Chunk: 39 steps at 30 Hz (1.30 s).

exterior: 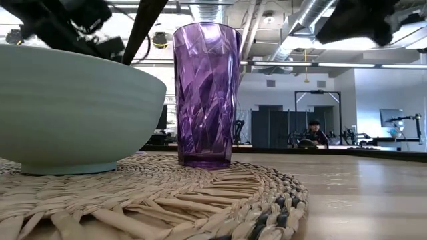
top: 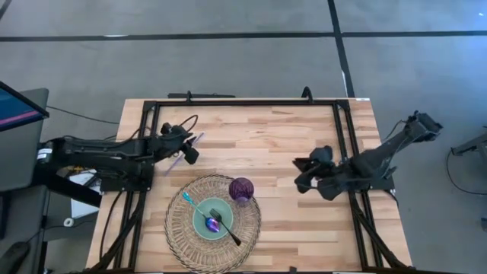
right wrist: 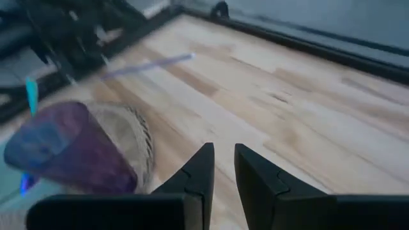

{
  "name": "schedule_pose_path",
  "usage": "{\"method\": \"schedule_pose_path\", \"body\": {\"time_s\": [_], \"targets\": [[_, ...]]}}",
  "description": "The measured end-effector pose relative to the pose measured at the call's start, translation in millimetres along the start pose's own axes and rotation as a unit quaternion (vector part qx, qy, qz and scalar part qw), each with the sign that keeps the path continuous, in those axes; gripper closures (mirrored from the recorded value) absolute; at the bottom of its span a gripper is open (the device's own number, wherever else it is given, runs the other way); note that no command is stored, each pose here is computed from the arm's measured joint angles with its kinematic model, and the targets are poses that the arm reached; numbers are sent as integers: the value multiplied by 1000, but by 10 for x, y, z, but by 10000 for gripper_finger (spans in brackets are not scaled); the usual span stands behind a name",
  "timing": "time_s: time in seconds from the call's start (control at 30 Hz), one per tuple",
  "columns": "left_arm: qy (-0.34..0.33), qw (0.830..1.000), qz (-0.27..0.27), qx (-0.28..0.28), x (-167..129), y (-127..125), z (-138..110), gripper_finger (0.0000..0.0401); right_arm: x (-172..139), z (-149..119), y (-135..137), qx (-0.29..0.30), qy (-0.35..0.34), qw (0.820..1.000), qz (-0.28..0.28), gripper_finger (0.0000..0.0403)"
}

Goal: Pick & Place Utensil
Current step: Put the violet straw into the violet cup on the brown mat

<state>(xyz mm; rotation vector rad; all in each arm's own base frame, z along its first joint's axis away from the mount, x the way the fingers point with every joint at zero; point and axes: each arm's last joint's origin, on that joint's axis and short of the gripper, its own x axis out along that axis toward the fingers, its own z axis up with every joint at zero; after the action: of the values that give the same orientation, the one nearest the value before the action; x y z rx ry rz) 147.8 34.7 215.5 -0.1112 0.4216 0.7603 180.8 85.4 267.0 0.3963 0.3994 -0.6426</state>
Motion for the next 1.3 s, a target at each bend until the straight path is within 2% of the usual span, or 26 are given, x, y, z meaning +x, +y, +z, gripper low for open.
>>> {"method": "schedule_pose_path", "body": {"time_s": [0.13,0.27,0.37,0.67,0.8,0.87,0.97,1.07,1.2,1.3], "targets": [[55,998,1,-20,161,38,-172,309,214,-198,24,11,-17,1000,24,347],[110,994,-2,-25,295,67,-366,309,273,-94,37,35,-2,998,55,347],[133,991,10,-28,376,87,-495,309,285,7,47,61,-25,996,68,347],[173,984,2,-49,501,73,-707,309,361,109,78,43,-54,995,76,347],[177,983,5,-47,516,67,-719,315,384,127,60,45,-56,995,69,347],[178,983,2,-53,515,65,-719,332,396,136,51,46,-57,995,66,347],[172,983,-2,-60,513,63,-706,380,415,151,36,49,-59,995,60,347],[161,985,-7,-66,520,55,-692,392,437,167,19,52,-61,995,54,347],[114,989,-45,-84,528,-20,-594,395,464,190,-3,56,-65,995,47,347],[54,990,-83,-98,497,-99,-468,396,486,210,-21,61,-68,995,41,347]]}}
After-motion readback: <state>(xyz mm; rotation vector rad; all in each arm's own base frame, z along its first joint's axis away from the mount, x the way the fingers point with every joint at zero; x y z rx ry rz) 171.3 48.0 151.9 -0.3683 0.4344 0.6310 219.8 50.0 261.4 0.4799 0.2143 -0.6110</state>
